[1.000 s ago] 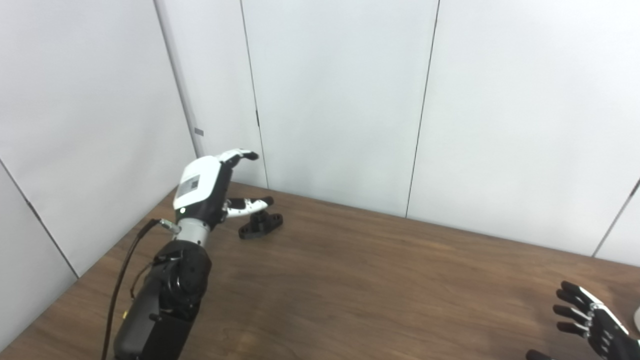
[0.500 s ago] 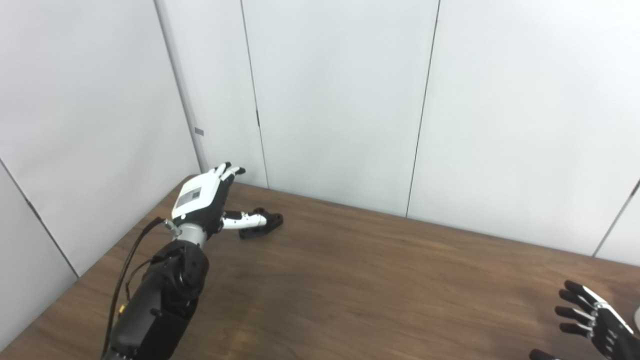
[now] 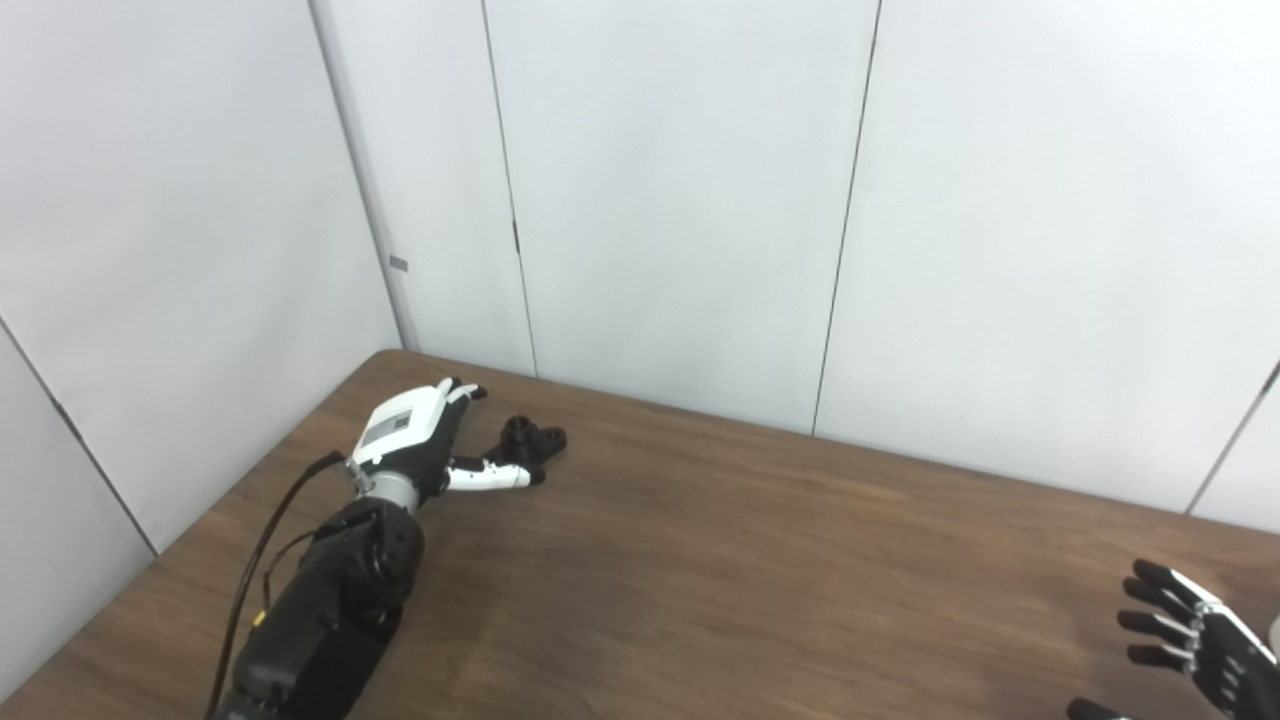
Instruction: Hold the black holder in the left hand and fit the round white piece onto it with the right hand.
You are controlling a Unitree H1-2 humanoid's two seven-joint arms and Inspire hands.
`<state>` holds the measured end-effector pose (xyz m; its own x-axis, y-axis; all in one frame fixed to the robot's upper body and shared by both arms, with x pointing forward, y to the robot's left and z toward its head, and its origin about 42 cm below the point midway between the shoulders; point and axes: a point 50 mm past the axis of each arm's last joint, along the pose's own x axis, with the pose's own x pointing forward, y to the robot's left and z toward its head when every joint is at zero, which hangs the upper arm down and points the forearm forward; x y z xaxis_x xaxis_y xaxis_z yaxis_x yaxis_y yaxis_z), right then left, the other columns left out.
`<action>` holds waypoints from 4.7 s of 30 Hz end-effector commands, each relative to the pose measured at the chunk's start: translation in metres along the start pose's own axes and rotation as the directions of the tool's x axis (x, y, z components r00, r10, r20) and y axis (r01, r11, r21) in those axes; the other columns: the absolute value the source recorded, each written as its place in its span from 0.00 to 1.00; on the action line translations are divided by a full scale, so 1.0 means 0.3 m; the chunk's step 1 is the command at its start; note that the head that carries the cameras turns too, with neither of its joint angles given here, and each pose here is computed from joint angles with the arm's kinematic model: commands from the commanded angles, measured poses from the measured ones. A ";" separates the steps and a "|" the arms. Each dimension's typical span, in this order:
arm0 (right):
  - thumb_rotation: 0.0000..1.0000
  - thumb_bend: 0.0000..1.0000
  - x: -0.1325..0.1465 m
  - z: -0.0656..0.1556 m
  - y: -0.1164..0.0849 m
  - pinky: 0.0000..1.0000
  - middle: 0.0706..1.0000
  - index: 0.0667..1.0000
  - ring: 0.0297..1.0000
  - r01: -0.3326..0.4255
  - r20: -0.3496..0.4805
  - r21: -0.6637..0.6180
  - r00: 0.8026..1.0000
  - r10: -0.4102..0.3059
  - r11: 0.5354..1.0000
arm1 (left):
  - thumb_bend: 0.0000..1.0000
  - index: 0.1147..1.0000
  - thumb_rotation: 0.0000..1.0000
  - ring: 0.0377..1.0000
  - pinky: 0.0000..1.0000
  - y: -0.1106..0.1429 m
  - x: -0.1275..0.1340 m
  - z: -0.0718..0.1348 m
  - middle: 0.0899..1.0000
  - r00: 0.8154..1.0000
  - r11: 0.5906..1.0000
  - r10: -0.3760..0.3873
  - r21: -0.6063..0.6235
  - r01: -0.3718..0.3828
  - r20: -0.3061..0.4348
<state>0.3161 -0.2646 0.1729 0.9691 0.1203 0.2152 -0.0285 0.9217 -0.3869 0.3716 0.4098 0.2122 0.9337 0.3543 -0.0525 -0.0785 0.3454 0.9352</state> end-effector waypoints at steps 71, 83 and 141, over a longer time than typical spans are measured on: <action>0.00 0.61 -0.027 0.093 -0.054 0.65 0.82 0.82 0.75 0.049 0.041 -0.040 0.998 -0.048 0.998 | 0.88 0.75 0.38 1.00 0.98 -0.189 0.128 -0.002 1.00 0.987 0.973 0.089 -0.202 -0.115 -0.133; 0.00 0.61 -0.025 0.097 -0.061 0.66 0.81 0.82 0.76 0.050 0.043 -0.046 0.998 -0.048 0.998 | 0.84 0.73 0.28 1.00 0.97 -0.221 0.116 0.032 1.00 0.993 0.971 0.036 -0.232 -0.061 -0.111; 0.01 0.68 0.021 0.042 -0.042 0.60 0.79 0.80 0.68 0.055 0.099 -0.102 0.994 -0.045 0.993 | 0.52 0.42 0.06 1.00 0.96 -0.482 -0.175 0.281 0.92 0.797 0.941 -0.160 -0.154 0.301 0.583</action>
<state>0.3108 -0.2725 0.1674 0.9731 0.0920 0.2112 0.0144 0.8907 -0.4544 0.3735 0.2910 0.1216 0.9840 -0.1622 0.0736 0.0363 0.5873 0.8085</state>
